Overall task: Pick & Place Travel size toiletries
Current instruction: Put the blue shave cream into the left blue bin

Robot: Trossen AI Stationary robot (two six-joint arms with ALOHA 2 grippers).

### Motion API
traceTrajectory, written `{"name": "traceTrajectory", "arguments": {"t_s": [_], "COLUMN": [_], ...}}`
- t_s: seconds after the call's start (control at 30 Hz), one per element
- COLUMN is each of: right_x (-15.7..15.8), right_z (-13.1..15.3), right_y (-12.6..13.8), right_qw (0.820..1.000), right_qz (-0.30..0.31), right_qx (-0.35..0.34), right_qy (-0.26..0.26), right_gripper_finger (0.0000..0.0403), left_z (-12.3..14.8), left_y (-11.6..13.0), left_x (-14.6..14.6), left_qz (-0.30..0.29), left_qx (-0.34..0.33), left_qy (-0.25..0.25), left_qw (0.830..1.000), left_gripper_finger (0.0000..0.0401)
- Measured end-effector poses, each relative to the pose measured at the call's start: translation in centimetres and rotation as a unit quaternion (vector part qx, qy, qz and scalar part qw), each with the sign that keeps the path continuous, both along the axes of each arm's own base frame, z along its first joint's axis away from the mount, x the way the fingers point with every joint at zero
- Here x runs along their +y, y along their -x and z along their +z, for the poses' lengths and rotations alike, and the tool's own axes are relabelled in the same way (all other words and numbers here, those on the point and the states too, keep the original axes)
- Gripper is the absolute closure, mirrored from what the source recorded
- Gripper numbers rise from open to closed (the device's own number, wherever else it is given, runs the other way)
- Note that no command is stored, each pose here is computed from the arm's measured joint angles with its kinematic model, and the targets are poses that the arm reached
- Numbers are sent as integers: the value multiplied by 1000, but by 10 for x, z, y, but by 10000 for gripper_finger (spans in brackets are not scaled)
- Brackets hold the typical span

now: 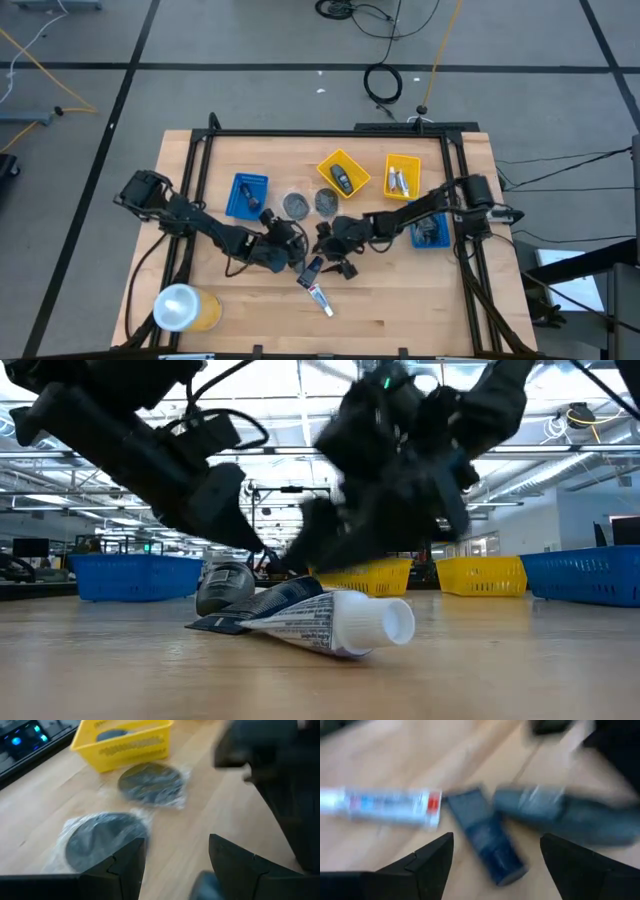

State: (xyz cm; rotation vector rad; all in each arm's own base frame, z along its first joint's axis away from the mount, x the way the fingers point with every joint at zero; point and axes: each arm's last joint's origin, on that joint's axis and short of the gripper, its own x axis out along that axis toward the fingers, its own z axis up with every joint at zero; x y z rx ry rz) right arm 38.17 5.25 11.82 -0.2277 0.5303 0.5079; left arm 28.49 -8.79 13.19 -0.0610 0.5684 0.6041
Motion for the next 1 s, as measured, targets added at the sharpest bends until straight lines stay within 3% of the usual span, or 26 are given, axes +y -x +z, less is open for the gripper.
{"name": "traceTrajectory", "arguments": {"t_s": [0.23, 0.5, 0.67, 0.8, 0.9, 1.0], "right_x": [0, 0, -3, -10, -15, -14], "right_z": [-21, -14, 1, 6, 7, 5], "right_y": [-10, -6, 14, 41, 63, 82], "right_qw": [1000, 999, 996, 996, 984, 964], "right_qz": [13, 5, -8, -83, -157, -208], "right_qx": [18, 40, 82, 13, -85, -164], "right_qy": [20, 14, 21, 37, -2, -23], "right_gripper_finger": [146, 283, 285, 285, 285, 276], "left_z": [-4, -4, 13, 36, 51, 65], "left_y": [6, 8, 17, 28, 32, 27], "left_x": [3, 1, -17, -30, -31, -24], "left_qz": [17, 25, 14, 22, 25, 28], "left_qx": [27, 24, -14, -69, -101, -142], "left_qy": [0, -8, -60, -92, -71, -20], "left_qw": [999, 999, 998, 993, 992, 989], "left_gripper_finger": [185, 185, 185, 185, 185, 185]}}
